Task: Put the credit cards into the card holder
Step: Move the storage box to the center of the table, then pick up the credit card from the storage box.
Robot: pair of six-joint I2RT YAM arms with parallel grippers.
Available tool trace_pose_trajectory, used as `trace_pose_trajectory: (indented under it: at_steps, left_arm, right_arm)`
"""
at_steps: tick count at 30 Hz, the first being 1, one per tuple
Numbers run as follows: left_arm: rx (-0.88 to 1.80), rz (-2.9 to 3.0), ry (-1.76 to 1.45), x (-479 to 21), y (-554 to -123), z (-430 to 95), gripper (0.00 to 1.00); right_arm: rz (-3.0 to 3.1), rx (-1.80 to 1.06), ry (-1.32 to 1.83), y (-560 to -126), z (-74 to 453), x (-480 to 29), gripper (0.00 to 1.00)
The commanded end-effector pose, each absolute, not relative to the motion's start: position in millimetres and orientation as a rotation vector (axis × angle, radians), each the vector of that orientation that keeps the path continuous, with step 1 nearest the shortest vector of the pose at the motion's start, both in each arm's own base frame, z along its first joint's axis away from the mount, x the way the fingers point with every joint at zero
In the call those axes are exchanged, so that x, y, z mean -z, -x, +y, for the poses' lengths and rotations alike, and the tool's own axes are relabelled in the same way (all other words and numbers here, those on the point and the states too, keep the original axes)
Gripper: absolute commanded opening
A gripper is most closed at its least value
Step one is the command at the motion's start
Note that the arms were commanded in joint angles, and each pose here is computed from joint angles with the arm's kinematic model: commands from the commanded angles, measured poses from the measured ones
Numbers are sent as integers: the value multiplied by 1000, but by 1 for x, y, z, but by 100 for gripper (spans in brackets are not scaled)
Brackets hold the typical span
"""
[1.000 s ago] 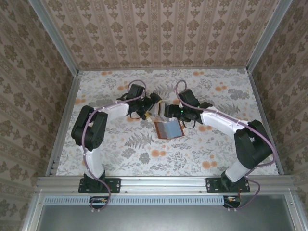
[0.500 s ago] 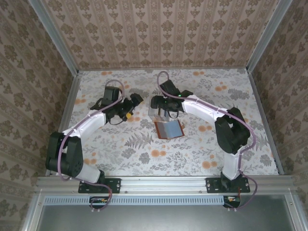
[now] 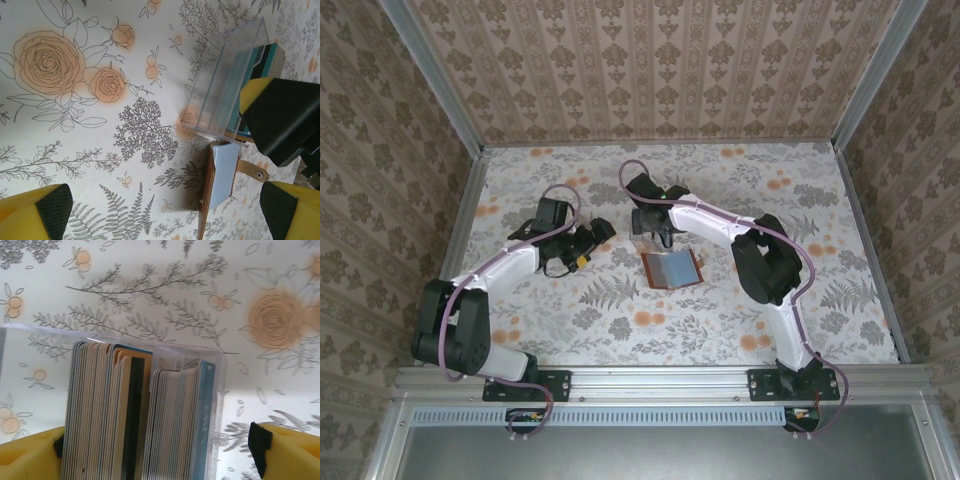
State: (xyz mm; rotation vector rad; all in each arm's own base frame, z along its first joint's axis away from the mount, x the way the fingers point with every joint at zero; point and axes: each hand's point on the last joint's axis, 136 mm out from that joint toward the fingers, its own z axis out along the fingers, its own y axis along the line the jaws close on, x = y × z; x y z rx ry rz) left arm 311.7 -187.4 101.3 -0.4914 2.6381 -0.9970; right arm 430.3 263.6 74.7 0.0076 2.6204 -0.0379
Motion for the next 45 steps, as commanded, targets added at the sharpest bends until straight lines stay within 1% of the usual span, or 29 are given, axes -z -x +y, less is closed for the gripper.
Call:
trace_pose_trajectory:
  at_steps: [1, 5, 12, 15, 18, 19, 20, 23, 25, 27, 32, 34, 37, 38, 42, 45]
  left_arm:
    - [957, 2616, 447, -108, -313, -182, 100]
    - [963, 2619, 436, -107, -316, -185, 100]
    - [981, 2643, 440, -97, -316, -193, 100]
    - [988, 2653, 451, -94, -316, -195, 100]
    - [988, 2652, 437, -94, -317, -198, 100]
    - [983, 2653, 436, -93, -317, -198, 100]
    - [987, 2656, 436, -93, -317, -199, 100]
    - [1001, 2660, 429, -95, -316, -202, 100]
    - [983, 2662, 411, -93, -316, -203, 100]
    - [982, 2673, 416, -91, -315, -203, 100]
    - [988, 2682, 403, -88, -315, -207, 100]
    - [996, 2695, 402, -88, -315, -208, 100]
    - [1002, 2687, 391, -90, -316, -212, 100]
    - [1001, 2685, 386, -89, -316, -212, 100]
    - [1000, 2699, 373, -92, -318, -214, 100]
    - [998, 2688, 361, -91, -319, -216, 100]
  right_arm:
    - [2553, 163, 11, -430, 235, -104, 89]
    - [2537, 240, 24, -428, 219, -113, 84]
    - [2496, 310, 103, -429, 210, -127, 74]
    - [2497, 318, 134, -430, 211, -127, 64]
    - [2510, 301, 156, -427, 213, -125, 47]
    - [2509, 293, 163, -427, 214, -124, 44]
    - [2512, 287, 166, -427, 215, -124, 43]
    - [2515, 282, 166, -426, 215, -127, 44]
    - [2510, 283, 172, -427, 216, -126, 51]
    - [2519, 310, 186, -428, 214, -121, 56]
    - [2533, 393, 216, -431, 210, -112, 58]
    - [2549, 396, 233, -430, 211, -108, 61]
    - [2587, 327, 243, -425, 220, -105, 72]
    - [2597, 286, 245, -423, 224, -104, 74]
    - [2591, 174, 219, -422, 236, -113, 77]
    - [2592, 149, 215, -426, 240, -103, 79]
